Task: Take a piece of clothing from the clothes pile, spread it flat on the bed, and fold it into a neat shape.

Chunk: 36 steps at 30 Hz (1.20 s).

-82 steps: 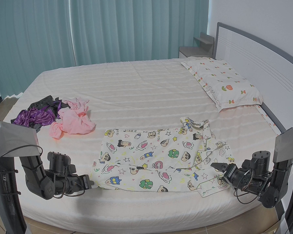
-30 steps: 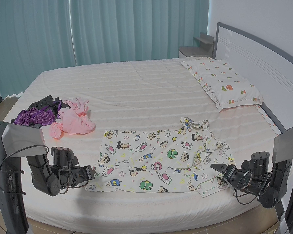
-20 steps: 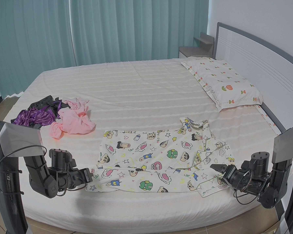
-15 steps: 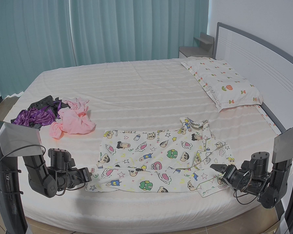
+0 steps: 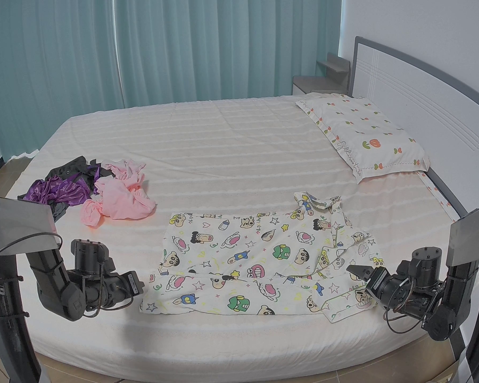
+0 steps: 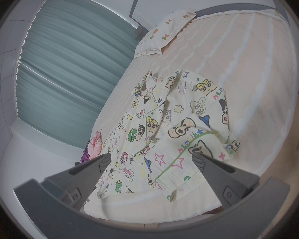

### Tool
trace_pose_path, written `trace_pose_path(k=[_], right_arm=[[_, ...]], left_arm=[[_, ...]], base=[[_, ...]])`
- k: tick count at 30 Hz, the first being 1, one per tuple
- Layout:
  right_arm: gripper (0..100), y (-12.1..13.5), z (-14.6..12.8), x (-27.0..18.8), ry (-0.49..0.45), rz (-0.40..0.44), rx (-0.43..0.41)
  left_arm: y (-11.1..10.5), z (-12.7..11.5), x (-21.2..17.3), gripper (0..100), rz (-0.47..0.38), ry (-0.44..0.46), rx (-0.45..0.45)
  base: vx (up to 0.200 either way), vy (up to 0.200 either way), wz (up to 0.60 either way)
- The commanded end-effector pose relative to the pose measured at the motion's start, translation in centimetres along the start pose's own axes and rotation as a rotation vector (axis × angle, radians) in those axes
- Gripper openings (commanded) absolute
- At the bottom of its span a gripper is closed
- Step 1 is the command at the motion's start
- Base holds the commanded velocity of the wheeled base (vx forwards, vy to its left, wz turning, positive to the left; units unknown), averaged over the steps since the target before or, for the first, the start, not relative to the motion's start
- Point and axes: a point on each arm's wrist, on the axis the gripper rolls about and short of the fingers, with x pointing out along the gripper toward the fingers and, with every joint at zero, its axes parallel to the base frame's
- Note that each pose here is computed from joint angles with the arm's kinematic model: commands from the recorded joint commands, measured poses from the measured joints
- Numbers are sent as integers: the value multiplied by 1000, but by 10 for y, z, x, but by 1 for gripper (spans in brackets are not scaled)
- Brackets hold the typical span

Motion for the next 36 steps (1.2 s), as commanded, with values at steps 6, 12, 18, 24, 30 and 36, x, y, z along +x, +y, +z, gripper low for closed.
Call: trace_pose_path(k=[6, 12, 18, 24, 30, 36], right_arm=[[100, 6, 3, -2, -24, 28, -12], [100, 6, 1, -2, -20, 29, -13], [100, 8, 1, -3, -21, 36, -17], [100, 7, 1, -2, -18, 34, -17], [100, 7, 1, -2, -18, 34, -17], [100, 7, 0, -2, -17, 33, -17]], left_arm=[[-11, -7, -45, 0, -45, -16, -208], [-18, -4, -51, 0, -80, -40, -243], [-21, -7, -54, 0, -91, -30, -247], [-22, -9, -54, 0, -94, -24, -241], [-26, -11, -55, 0, -103, -18, -233], [-32, -13, -55, 0, -121, -16, -256]], base=[[0, 0, 0], [0, -33, 0], [0, -200, 0], [0, -67, 0], [0, 0, 0], [0, 0, 0]])
